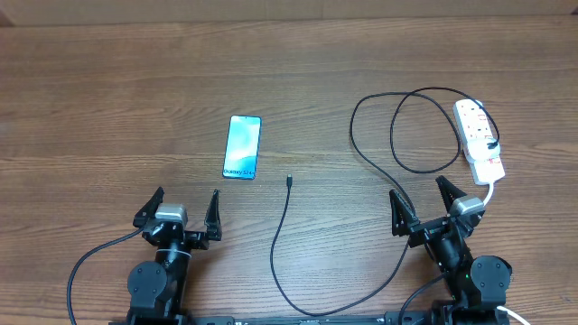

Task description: Plug charger to phone and switch on socket

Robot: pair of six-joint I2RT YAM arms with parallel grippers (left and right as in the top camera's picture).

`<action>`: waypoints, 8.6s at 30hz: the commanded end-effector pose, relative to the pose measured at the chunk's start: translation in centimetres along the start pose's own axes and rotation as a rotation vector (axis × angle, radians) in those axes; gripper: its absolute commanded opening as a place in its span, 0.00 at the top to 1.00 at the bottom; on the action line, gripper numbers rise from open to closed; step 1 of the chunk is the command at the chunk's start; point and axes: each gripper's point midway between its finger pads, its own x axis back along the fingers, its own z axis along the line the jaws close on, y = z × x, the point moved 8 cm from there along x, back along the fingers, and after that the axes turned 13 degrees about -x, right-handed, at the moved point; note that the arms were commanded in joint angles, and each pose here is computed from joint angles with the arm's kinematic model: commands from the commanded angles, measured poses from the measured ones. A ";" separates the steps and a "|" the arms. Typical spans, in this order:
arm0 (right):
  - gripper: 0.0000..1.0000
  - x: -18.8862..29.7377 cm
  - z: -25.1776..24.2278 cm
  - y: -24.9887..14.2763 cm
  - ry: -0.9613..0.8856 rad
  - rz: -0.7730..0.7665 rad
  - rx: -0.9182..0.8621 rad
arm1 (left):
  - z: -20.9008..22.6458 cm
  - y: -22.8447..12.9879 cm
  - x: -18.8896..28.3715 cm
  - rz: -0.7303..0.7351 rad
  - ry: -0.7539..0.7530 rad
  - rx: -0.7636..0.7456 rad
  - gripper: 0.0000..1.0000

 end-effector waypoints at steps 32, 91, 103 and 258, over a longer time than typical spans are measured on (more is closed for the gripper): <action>0.00 0.0 -0.2 -0.1 -0.011 -0.011 0.000 | 0.2 -0.1 0.0 0.002 0.019 -0.022 0.00; 0.00 0.0 -0.2 -0.1 -0.011 -0.011 0.001 | 0.2 -0.1 0.0 0.002 0.019 -0.022 0.00; 0.00 0.0 -0.2 -0.1 -0.011 -0.011 0.000 | 0.2 -0.1 0.0 0.002 0.019 -0.022 0.00; 0.00 0.0 -0.2 -0.1 -0.011 -0.011 0.000 | -9.0 -4.3 -26.9 1.560 -0.198 -0.028 0.00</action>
